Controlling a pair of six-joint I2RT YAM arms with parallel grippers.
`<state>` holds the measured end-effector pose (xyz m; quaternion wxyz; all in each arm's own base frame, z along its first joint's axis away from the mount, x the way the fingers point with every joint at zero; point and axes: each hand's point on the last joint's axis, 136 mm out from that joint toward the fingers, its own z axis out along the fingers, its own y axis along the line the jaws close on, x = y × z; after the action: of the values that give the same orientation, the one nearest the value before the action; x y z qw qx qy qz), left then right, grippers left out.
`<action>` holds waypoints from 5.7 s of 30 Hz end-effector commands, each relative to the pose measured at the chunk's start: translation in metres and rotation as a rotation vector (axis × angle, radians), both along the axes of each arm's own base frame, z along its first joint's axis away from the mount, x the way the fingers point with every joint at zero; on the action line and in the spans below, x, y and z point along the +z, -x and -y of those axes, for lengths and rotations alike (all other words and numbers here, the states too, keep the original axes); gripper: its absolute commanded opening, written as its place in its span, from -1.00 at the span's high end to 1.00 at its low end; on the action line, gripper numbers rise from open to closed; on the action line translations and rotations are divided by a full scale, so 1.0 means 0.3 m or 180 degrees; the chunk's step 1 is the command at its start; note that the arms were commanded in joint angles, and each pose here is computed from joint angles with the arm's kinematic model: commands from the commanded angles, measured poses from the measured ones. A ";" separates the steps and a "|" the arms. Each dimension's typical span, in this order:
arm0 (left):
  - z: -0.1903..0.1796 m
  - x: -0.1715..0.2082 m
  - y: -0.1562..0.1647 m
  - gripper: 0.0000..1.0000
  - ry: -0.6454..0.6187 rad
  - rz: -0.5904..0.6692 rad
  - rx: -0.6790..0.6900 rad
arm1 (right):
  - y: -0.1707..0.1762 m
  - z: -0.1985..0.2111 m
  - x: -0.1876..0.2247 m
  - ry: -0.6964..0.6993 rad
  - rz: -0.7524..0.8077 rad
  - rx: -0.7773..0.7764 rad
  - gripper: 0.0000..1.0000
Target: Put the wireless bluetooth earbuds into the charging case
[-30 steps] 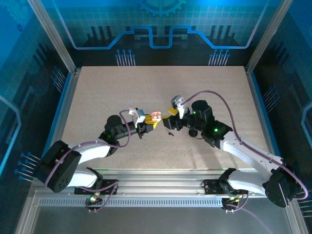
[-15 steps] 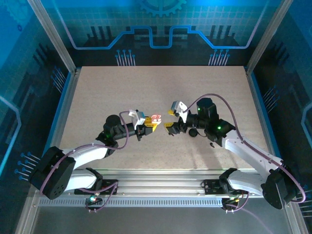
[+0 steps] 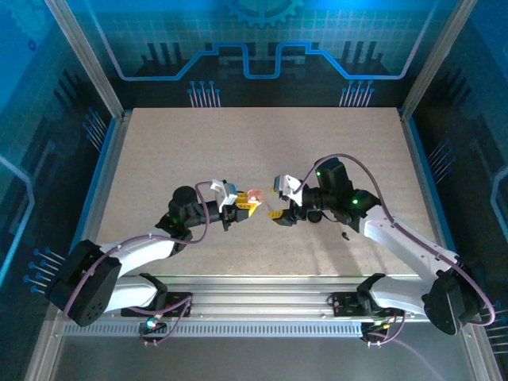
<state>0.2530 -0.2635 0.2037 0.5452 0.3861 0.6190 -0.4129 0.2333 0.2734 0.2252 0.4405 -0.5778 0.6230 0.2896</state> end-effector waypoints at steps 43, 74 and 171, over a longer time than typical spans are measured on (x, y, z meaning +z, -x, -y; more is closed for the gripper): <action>0.017 0.086 0.039 0.84 0.0081 0.0240 -0.0120 | 0.091 -0.005 0.117 -0.0049 0.0289 0.0526 0.06; -0.079 -0.143 -0.358 0.82 -0.0350 -0.3570 0.1670 | -0.127 0.225 -0.078 -0.0511 -0.2029 -0.2872 -0.14; -0.436 -0.382 -0.150 -0.03 -0.1126 -0.3883 0.2783 | -0.222 0.526 -0.529 0.2077 -0.2880 -0.3500 -0.44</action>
<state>0.3026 -0.1345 0.0927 0.1467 -0.1248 0.9595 -0.2054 0.2990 0.1211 0.0687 0.0492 -0.1018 0.9926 0.0444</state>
